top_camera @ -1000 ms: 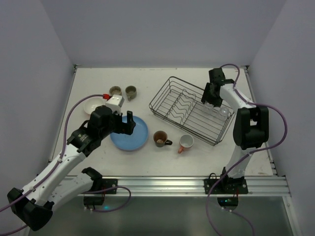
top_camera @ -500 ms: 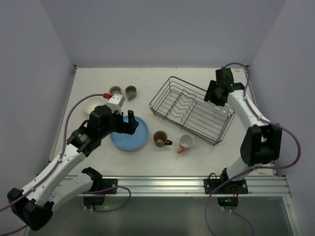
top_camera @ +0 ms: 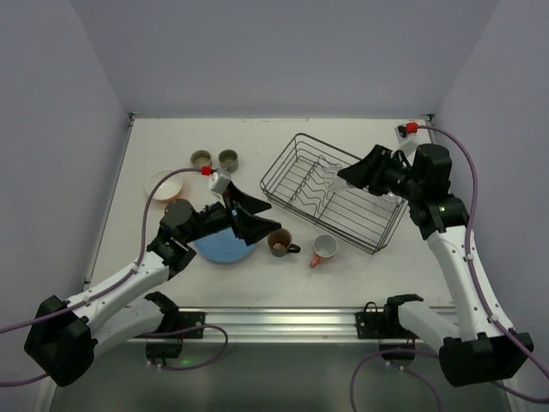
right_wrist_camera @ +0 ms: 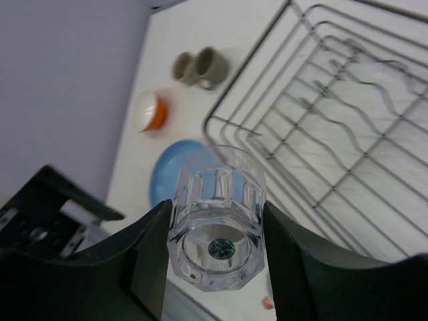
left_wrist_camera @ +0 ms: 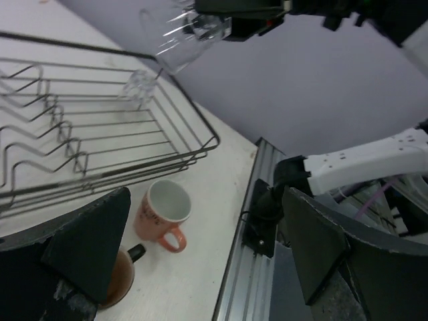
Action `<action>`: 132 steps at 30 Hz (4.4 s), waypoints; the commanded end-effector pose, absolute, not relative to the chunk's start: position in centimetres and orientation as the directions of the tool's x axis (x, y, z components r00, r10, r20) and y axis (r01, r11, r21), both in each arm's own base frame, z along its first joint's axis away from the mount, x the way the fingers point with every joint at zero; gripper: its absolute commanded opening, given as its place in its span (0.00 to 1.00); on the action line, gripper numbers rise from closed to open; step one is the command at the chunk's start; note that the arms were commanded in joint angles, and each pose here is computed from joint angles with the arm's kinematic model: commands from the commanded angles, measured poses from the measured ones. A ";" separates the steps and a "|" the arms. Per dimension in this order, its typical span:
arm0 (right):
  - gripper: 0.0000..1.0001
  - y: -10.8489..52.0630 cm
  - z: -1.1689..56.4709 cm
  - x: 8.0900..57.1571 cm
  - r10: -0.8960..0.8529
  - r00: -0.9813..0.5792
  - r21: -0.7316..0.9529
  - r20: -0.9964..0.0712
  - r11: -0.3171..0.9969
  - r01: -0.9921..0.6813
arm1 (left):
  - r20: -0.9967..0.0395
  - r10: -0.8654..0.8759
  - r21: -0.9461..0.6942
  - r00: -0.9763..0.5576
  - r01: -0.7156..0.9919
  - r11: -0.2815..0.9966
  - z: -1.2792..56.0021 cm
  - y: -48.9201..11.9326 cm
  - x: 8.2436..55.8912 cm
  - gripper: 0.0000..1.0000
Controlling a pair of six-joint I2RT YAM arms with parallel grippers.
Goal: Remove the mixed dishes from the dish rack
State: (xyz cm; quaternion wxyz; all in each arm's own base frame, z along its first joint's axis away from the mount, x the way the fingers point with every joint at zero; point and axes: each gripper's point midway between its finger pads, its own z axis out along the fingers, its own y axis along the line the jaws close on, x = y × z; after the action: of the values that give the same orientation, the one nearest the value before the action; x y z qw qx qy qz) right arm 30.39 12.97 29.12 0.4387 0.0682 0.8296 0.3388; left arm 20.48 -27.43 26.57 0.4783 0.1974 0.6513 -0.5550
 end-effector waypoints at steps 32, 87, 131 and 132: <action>0.46 21.3 36.4 18.8 0.285 -0.734 0.782 -0.616 0.108 -0.614 | -0.809 -0.479 -0.281 -0.341 0.940 -0.195 39.1 -35.4 14.4 0.00; 0.99 12.4 31.8 21.5 0.258 -0.442 0.447 -0.859 0.798 -0.405 | -0.316 -0.464 0.027 -0.828 -0.496 0.868 8.4 4.2 27.6 0.00; 0.99 9.9 28.6 24.3 0.264 -0.487 0.408 -0.833 0.887 -0.217 | -0.849 -0.246 -0.314 -0.467 0.071 0.947 30.9 -5.0 27.5 1.00; 0.99 9.7 28.3 24.4 0.266 -0.495 0.405 -0.827 0.893 -0.197 | -0.874 -0.242 -0.314 -0.421 0.109 0.943 31.8 -5.6 26.9 1.00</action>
State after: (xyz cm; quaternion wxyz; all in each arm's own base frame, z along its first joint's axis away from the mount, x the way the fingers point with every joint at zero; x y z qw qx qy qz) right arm 23.49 10.91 28.75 0.4972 0.0015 0.8260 0.2654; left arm 28.38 -2.67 29.39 0.4845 -0.1175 0.8597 -0.1110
